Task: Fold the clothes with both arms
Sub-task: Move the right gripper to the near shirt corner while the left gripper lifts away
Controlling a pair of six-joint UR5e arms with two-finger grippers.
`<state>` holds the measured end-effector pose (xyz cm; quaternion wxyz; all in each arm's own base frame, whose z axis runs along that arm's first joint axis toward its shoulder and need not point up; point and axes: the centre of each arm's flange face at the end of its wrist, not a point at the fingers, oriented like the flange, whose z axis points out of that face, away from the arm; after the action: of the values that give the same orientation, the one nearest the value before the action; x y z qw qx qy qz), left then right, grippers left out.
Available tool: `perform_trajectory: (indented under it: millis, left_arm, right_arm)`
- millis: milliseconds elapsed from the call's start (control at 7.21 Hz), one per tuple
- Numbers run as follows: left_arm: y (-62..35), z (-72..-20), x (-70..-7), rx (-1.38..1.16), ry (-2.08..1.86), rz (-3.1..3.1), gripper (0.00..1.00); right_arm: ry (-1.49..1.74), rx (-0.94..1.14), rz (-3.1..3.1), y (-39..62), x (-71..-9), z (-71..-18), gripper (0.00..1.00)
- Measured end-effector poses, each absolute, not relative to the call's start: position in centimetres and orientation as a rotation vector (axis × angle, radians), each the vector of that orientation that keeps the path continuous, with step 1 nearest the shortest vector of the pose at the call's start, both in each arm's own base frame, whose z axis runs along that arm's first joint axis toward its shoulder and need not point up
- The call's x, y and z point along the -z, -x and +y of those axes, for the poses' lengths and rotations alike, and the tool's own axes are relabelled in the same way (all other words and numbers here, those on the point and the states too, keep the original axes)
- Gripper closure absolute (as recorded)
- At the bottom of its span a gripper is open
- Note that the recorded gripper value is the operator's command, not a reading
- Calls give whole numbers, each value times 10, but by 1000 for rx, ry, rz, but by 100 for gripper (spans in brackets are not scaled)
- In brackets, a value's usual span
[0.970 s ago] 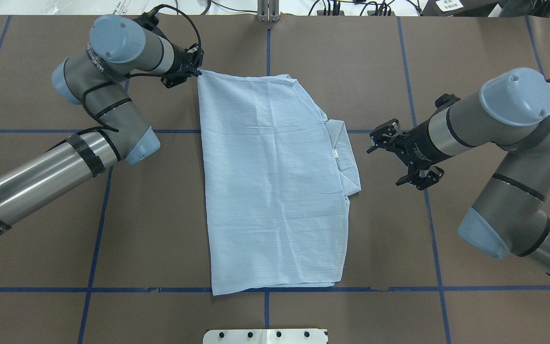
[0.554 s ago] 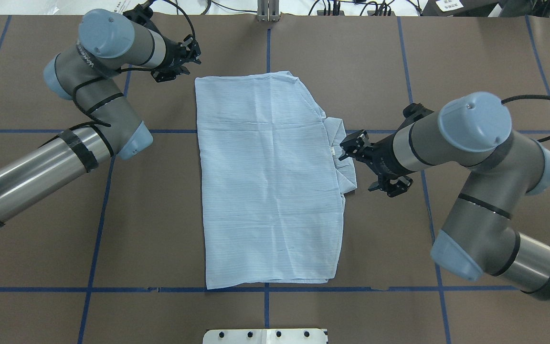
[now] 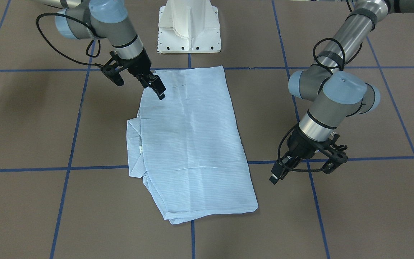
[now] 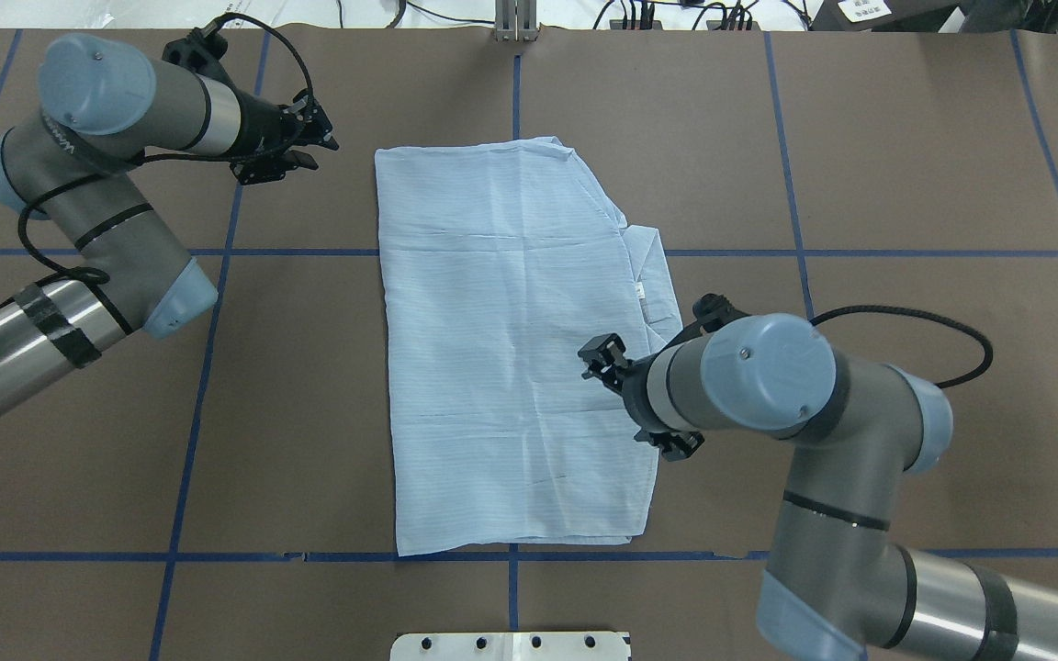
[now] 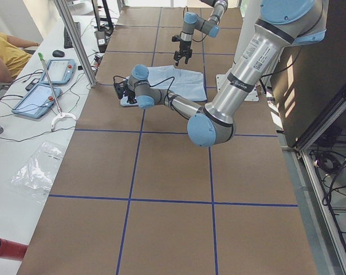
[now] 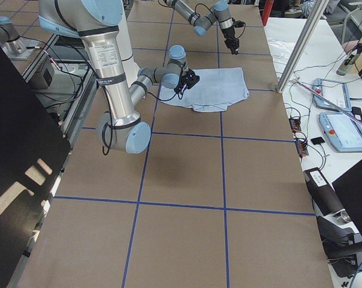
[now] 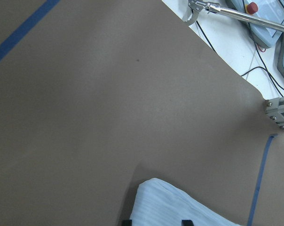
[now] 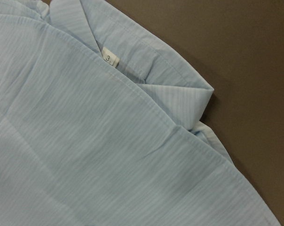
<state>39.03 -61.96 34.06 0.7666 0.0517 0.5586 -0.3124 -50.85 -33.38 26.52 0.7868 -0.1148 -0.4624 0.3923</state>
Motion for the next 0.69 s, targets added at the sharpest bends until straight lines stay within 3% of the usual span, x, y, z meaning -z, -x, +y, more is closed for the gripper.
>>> perform_trajectory:
  millis: [693]
  left_arm:
    - [-384,-612,-347,679,-108,1212,54]
  right_arm:
    - [263,-949,-911,559,-278,-253,5]
